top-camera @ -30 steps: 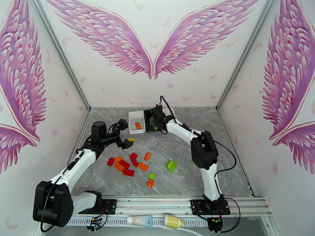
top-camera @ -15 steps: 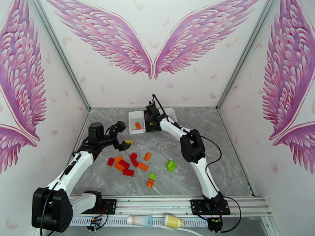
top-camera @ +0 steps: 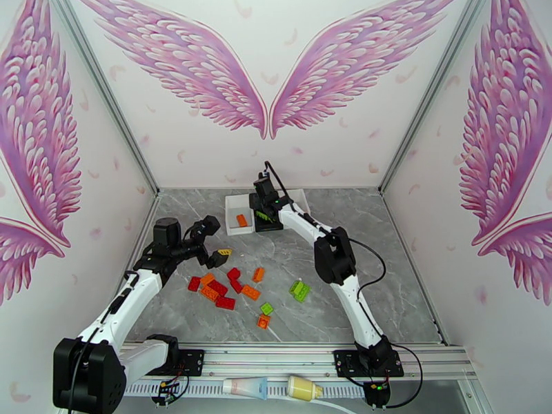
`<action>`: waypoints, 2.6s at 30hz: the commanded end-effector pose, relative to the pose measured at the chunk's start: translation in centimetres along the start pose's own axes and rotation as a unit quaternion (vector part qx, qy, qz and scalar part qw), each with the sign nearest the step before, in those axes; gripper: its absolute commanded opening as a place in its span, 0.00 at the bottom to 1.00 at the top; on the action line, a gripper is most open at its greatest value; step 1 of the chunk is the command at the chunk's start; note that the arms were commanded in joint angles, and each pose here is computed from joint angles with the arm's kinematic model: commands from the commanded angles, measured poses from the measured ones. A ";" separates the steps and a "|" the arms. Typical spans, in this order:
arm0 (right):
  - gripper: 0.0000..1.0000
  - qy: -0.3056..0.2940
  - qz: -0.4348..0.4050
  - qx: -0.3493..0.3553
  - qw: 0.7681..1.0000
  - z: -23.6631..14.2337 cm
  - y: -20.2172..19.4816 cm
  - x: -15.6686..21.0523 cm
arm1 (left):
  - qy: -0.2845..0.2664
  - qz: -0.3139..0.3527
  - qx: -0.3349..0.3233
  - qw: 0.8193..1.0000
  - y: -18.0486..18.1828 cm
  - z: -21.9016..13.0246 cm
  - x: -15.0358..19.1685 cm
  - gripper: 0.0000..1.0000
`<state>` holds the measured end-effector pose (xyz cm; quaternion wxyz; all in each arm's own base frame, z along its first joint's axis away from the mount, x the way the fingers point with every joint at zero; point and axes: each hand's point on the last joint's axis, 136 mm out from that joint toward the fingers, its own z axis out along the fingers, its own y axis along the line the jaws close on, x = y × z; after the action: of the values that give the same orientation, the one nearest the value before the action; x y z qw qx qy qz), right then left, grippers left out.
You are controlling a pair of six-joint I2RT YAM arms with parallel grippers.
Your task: Sort the legos into containers by color
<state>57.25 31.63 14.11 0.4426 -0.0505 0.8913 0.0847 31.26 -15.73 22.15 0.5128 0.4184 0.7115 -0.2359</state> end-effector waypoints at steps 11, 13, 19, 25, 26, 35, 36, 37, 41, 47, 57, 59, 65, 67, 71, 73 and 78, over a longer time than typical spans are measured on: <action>0.83 -0.012 0.011 -0.059 0.998 -13.7 -2.1 1.4 | -0.021 -0.020 0.018 0.999 -1.7 1.7 -1.5 0.99; 0.84 -0.005 -0.014 -0.106 0.994 -15.1 -1.0 2.3 | -0.022 -0.034 0.009 0.999 -1.7 1.7 -1.6 0.99; 0.88 0.039 -0.083 -0.178 0.980 -18.0 1.1 4.5 | -0.012 -0.180 -0.115 0.977 1.7 0.4 -0.9 0.99; 0.90 0.047 -0.130 -0.235 0.962 -19.5 3.8 5.6 | 0.023 -0.323 -0.301 0.897 4.9 -3.9 1.8 0.99; 0.91 0.047 -0.139 -0.240 0.960 -19.6 4.1 5.8 | 0.033 -0.343 -0.325 0.881 5.1 -4.7 2.3 0.99; 0.92 0.051 -0.216 -0.282 0.933 -20.2 5.5 10.2 | 0.115 -0.494 -0.438 0.742 3.1 -7.9 8.9 0.99; 0.92 0.050 -0.225 -0.288 0.929 -20.4 5.6 10.7 | 0.120 -0.513 -0.447 0.723 2.6 -8.1 9.7 0.99; 0.93 0.047 -0.234 -0.294 0.926 -20.5 5.8 11.3 | 0.127 -0.531 -0.452 0.705 2.0 -8.2 10.5 0.99; 0.94 0.019 -0.220 -0.326 0.919 -21.1 6.7 12.1 | 0.140 -0.586 -0.470 0.645 -0.3 -8.6 12.8 0.99; 0.94 0.014 -0.237 -0.353 0.905 -21.6 8.3 14.9 | 0.136 -0.604 -0.472 0.627 -1.5 -7.7 14.0 0.94; 0.95 0.005 -0.227 -0.381 0.896 -22.4 8.8 16.6 | 0.222 -0.605 -0.455 0.615 -3.7 -4.5 18.3 0.85; 0.96 0.003 -0.226 -0.395 0.890 -22.5 9.2 16.8 | 0.232 -0.606 -0.443 0.618 -4.0 -3.7 18.8 0.82; 0.96 0.009 -0.210 -0.428 0.879 -22.9 10.0 17.3 | 0.256 -0.585 -0.451 0.624 -3.2 -3.6 19.2 0.74; 0.96 0.009 -0.206 -0.431 0.878 -23.0 10.2 17.2 | 0.258 -0.587 -0.446 0.624 -2.9 -3.2 19.5 0.74; 0.97 0.002 -0.214 -0.449 0.868 -23.2 10.8 17.3 | 0.277 -0.579 -0.440 0.629 -2.5 -2.4 20.3 0.75; 0.97 0.004 -0.215 -0.457 0.863 -23.2 11.0 17.3 | 0.289 -0.568 -0.442 0.631 -2.0 -2.2 20.6 0.75; 0.97 0.007 -0.217 -0.467 0.857 -23.2 11.6 17.1 | 0.299 -0.561 -0.434 0.638 -1.4 -1.2 20.2 0.74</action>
<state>26.84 37.37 14.94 0.3685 -0.4365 0.7290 0.3771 25.87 -7.88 3.23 0.1605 -0.3022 0.9397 0.0029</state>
